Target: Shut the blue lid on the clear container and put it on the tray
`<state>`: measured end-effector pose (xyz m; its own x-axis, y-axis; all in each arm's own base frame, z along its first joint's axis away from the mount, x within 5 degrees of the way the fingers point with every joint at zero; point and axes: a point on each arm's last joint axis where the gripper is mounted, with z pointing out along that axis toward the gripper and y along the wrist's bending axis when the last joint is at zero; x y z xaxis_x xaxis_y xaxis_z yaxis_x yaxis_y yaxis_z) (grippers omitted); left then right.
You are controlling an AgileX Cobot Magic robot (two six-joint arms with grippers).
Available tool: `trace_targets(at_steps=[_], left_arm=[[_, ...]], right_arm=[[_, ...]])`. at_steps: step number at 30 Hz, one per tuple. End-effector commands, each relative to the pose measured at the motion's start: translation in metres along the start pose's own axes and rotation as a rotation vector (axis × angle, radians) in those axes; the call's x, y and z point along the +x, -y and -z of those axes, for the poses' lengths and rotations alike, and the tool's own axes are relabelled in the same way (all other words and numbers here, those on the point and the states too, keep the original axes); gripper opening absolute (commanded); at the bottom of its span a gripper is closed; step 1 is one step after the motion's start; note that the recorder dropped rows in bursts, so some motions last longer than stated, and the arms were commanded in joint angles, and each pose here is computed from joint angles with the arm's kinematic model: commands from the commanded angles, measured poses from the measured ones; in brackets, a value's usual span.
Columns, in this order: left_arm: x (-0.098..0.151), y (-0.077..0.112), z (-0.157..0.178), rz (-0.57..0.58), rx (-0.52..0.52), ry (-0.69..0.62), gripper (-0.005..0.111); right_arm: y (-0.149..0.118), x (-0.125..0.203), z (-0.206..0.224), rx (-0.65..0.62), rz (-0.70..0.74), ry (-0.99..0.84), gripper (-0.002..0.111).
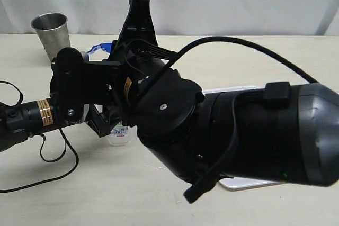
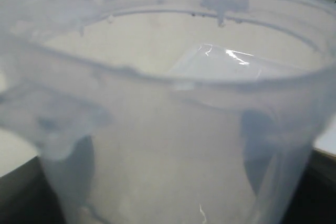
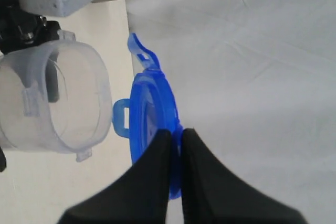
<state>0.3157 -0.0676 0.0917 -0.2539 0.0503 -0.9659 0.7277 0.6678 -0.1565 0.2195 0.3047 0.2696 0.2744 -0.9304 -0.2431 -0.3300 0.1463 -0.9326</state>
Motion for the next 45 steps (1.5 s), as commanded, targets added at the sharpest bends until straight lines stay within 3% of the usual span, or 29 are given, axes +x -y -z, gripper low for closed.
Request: trace_targets(at_steps=[1,11,19,23,27,33,45], left_arm=[[-0.001,0.002,-0.001,-0.039,0.03,0.007,0.0],[0.0,0.004,-0.001,-0.047,0.045,0.001,0.0],[-0.001,0.002,-0.001,-0.04,0.027,0.008,0.0],[-0.001,0.002,-0.001,-0.042,0.031,0.006,0.0],[-0.001,0.002,-0.001,-0.042,0.031,0.006,0.0],[-0.001,0.001,-0.001,-0.035,0.015,0.012,0.0],[0.0,0.004,0.0,-0.049,0.05,0.0,0.0]], right_arm=[[0.002,-0.004,0.002,-0.019,0.0,0.042,0.004],[-0.022,-0.001,-0.013,-0.028,0.047,-0.032,0.004],[-0.026,-0.014,0.001,0.021,0.085,-0.039,0.004],[-0.038,-0.013,0.002,-0.097,0.003,-0.045,0.004],[-0.043,-0.019,0.002,-0.134,0.046,0.031,0.004],[-0.053,-0.018,0.014,-0.188,0.1,-0.07,0.004],[-0.048,-0.021,0.014,-0.126,0.135,-0.041,0.004]])
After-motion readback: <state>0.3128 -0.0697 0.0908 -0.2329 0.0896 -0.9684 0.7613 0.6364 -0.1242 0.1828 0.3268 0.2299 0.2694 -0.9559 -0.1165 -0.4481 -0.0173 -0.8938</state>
